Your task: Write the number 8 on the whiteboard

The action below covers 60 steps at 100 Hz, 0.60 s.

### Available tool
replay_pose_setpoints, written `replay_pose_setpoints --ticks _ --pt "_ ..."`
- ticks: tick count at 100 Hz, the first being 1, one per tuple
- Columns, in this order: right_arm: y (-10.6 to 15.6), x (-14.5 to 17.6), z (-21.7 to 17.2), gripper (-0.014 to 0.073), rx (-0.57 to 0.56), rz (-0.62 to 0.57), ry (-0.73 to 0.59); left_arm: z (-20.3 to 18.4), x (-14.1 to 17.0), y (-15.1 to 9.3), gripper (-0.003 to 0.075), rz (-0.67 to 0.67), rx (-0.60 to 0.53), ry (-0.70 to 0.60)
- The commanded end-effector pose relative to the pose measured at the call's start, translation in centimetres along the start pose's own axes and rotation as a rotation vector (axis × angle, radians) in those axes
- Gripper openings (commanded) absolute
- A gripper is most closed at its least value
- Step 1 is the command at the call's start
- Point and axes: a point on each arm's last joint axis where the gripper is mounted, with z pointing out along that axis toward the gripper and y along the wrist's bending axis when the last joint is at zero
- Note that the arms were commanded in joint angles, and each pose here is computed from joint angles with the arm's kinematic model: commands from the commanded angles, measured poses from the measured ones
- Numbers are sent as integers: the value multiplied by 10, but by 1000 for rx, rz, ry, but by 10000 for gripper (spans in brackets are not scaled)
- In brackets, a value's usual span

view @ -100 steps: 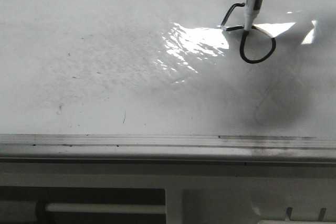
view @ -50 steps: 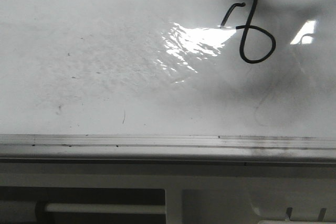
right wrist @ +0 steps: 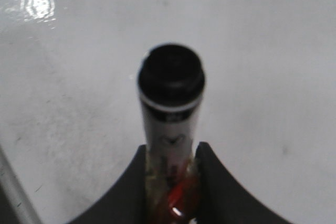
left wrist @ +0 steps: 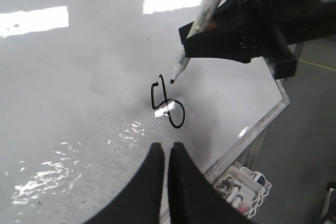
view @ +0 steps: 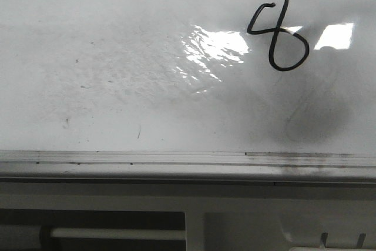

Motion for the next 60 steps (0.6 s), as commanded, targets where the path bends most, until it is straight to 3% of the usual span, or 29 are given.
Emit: replay_pose_setpoints --ticks 1,13,19,35,60 --pt "0 -19 -19 -71 -34 -15 -36 2 -8 -5 57 -22 47 -15" --pt "10 -20 -31 -71 -147 62 10 17 1 -9 281 -39 125 59" --pt "15 -21 -34 -71 -200 115 16 27 5 -12 349 -50 187 107" --pt "33 -26 -38 -71 -398 89 -34 55 12 -24 357 -40 394 204" --pt "50 -31 -32 -71 -528 73 -72 89 6 -25 357 -25 496 237"
